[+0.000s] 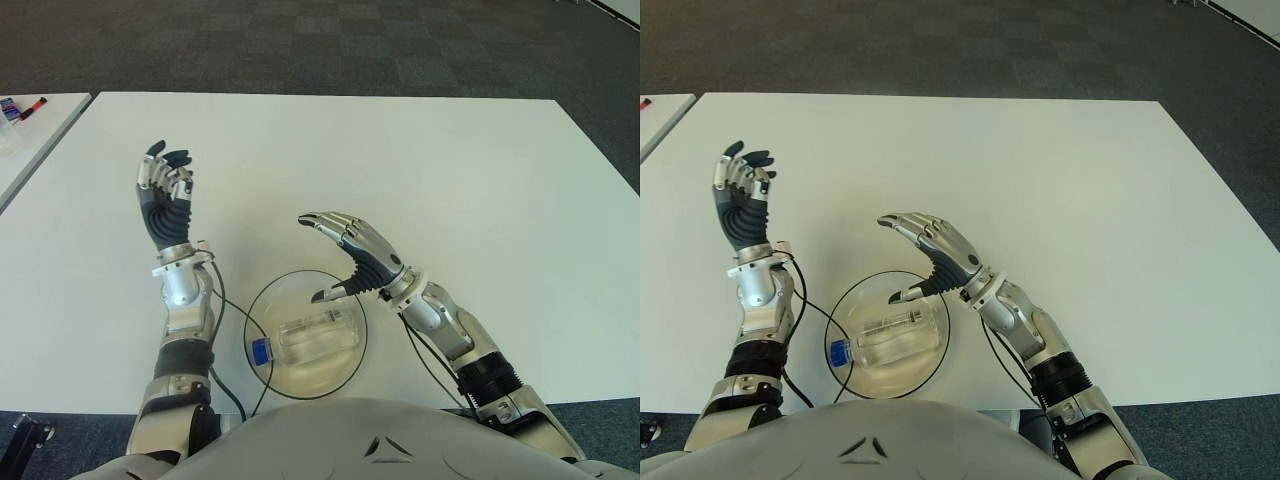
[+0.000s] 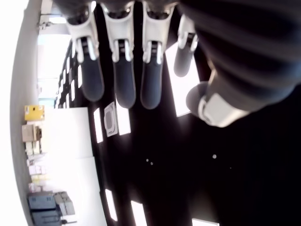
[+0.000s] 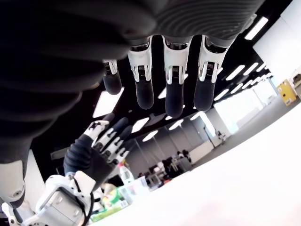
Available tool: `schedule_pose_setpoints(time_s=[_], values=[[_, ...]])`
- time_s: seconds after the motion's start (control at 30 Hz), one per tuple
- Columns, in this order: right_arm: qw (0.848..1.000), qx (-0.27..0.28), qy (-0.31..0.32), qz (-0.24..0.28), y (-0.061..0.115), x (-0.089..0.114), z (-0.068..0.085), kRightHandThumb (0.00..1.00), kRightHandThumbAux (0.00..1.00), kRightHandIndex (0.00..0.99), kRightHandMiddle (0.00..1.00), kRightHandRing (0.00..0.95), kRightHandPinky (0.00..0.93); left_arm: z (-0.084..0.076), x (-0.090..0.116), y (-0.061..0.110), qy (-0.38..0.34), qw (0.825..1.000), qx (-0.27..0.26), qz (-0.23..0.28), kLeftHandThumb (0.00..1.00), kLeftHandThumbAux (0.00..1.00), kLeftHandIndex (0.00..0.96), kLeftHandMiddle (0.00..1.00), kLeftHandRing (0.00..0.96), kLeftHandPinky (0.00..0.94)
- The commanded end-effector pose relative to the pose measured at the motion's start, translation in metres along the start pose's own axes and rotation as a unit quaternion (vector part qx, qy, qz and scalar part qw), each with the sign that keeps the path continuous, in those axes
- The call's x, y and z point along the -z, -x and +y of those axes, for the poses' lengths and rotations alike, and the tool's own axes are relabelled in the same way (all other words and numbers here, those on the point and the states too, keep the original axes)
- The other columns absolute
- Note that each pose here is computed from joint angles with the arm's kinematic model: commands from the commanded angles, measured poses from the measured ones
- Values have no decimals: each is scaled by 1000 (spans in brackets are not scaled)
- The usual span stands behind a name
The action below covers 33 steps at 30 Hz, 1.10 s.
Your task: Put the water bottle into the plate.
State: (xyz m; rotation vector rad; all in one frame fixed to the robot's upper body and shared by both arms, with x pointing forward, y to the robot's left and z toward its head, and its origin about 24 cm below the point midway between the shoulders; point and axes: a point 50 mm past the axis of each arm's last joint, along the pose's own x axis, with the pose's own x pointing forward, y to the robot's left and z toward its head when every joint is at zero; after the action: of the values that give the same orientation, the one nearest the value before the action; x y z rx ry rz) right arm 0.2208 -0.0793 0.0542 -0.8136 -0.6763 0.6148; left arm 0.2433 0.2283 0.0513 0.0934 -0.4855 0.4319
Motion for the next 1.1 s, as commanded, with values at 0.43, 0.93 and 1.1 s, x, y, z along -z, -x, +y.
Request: schedule_pose_setpoints(time_s=[0.43, 0.93, 1.1], values=[[999, 17, -1, 50, -6, 9, -1, 343, 566, 33, 138, 164, 207, 0, 0, 8, -6, 1000, 6, 21, 599, 583, 195, 301, 315, 347], [991, 68, -42, 104, -11, 25, -13, 95, 646, 0, 124, 168, 216, 14, 6, 15, -16, 999, -3, 39, 622, 642, 193, 303, 311, 333], [989, 79, -51, 116, -13, 27, -14, 55, 664, 1, 132, 184, 239, 18, 8, 18, -21, 999, -5, 45, 629, 650, 197, 305, 312, 329]])
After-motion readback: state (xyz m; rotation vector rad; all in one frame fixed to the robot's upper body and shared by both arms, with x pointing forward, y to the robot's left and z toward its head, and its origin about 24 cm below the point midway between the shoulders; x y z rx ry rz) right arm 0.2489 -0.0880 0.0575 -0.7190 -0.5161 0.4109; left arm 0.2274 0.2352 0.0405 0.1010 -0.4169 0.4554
